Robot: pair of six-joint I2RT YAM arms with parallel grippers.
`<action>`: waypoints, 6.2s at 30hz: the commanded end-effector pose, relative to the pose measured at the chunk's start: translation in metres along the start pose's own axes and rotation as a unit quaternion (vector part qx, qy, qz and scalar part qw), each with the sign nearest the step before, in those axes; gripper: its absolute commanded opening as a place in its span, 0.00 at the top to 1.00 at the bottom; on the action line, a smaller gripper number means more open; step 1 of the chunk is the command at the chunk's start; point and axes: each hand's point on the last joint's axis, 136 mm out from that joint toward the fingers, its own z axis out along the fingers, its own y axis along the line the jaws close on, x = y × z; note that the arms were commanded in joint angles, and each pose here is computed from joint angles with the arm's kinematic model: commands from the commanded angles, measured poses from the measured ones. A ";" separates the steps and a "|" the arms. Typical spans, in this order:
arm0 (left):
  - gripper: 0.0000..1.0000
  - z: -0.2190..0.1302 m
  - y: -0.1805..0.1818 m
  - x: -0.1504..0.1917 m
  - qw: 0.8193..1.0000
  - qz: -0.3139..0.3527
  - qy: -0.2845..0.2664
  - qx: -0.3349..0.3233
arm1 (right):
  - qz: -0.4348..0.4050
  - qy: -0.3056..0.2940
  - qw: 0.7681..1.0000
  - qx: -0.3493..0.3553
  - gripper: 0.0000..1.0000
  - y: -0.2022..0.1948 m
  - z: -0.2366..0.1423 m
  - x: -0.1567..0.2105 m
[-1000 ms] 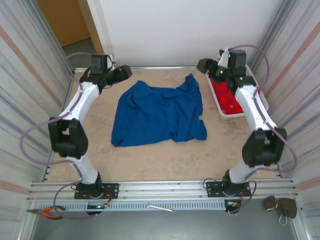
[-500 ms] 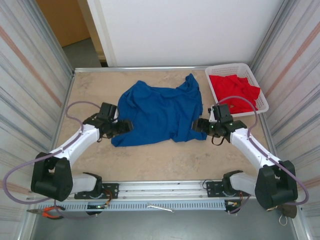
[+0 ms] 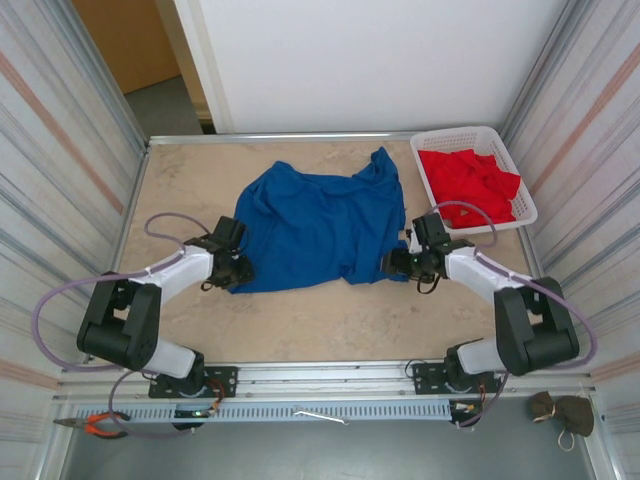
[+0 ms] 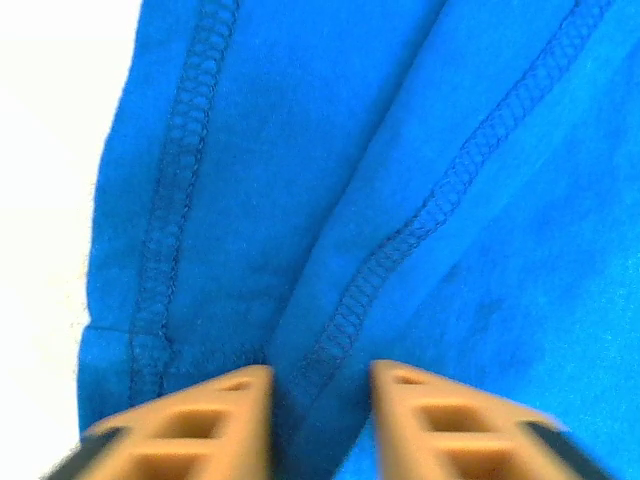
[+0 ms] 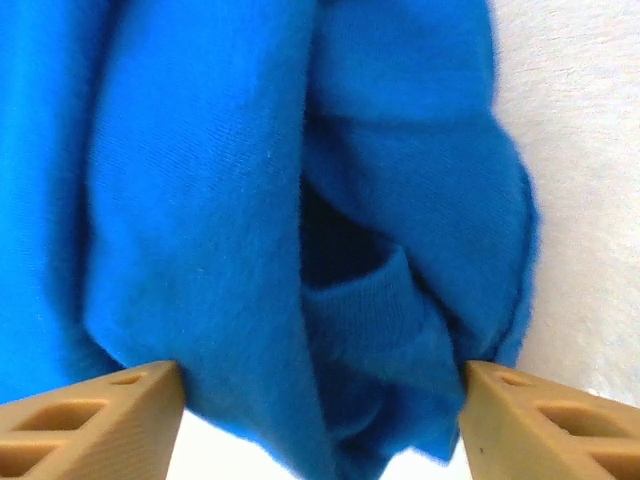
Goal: Fold the inside-out t-shirt
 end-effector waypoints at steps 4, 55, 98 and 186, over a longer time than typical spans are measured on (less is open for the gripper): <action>1.00 -0.022 -0.007 -0.017 0.999 0.021 -0.041 0.018 | -0.019 -0.001 0.998 -0.065 1.00 0.030 -0.018 -0.005; 1.00 -0.059 -0.030 -0.155 0.968 -0.117 -0.082 0.209 | 0.218 -0.067 0.974 0.001 0.29 -0.072 -0.057 -0.020; 0.47 -0.035 0.006 -0.087 0.980 -0.091 -0.101 0.143 | 0.189 -0.162 0.961 -0.124 1.00 -0.018 -0.128 -0.048; 1.00 -0.252 -0.033 -0.252 0.897 -0.109 -0.322 0.283 | 0.150 -0.344 0.868 -0.325 1.00 0.062 -0.323 -0.252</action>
